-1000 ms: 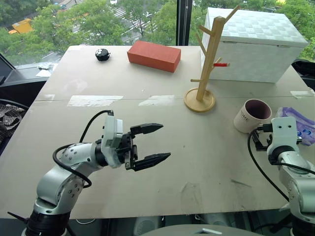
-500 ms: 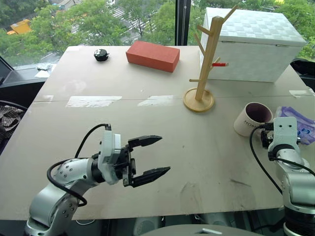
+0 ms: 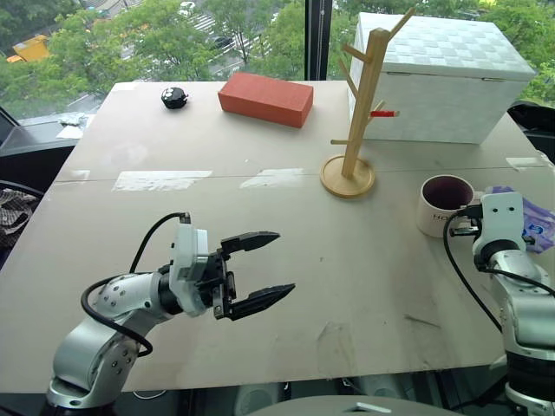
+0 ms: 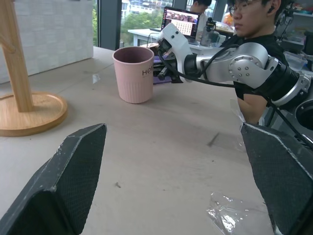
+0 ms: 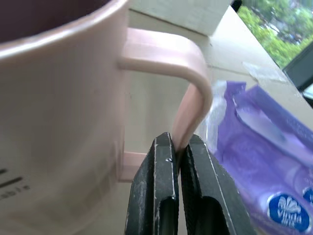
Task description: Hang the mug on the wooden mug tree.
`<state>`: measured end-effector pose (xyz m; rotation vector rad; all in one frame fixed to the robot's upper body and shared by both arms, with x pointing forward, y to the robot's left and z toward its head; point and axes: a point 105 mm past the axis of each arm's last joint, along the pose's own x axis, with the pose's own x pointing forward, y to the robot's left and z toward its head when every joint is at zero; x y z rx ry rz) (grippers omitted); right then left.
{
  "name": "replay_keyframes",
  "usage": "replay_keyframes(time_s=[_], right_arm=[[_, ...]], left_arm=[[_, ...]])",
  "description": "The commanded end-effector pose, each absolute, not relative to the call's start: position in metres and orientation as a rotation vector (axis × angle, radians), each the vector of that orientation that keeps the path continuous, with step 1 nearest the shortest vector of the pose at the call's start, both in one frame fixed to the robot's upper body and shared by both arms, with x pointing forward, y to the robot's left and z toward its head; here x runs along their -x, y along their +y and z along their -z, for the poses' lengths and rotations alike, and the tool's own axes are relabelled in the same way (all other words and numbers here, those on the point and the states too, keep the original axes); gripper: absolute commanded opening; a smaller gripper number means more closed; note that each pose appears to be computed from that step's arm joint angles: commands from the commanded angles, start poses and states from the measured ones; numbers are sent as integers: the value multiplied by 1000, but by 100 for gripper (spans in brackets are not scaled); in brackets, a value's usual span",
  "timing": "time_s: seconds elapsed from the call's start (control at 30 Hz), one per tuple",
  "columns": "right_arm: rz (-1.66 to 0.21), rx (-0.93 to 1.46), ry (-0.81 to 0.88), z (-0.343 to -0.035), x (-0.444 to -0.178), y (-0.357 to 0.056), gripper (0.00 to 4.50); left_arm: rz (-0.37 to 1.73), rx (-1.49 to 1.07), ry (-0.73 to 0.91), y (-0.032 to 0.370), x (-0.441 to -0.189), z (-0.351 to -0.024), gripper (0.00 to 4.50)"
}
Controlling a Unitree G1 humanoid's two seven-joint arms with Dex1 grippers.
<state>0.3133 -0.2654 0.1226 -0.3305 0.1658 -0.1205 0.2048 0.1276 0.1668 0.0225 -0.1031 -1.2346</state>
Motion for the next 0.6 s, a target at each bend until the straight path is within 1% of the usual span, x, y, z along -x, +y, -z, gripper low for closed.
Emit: replay_keyframes(time_s=[0.03,0.13,0.23,0.33,0.47,0.6], right_arm=[[-110,339,-11,-167,-325,-239,2],[-348,385,-80,-197,-335,-215,2],[-505,444,-109,-218,-346,-202,2],[-585,487,-121,-232,-359,-196,2],[-667,515,-156,-257,-373,-179,2],[-730,545,-166,-266,-381,-168,2]], left_arm=[[1143,-54,-220,132,-216,-182,450],[1062,-61,-254,142,-225,-181,450],[977,-52,-315,151,-233,-189,450],[934,-34,-336,155,-239,-193,450],[937,7,-325,156,-233,-192,450],[915,56,-339,158,-230,-197,450]])
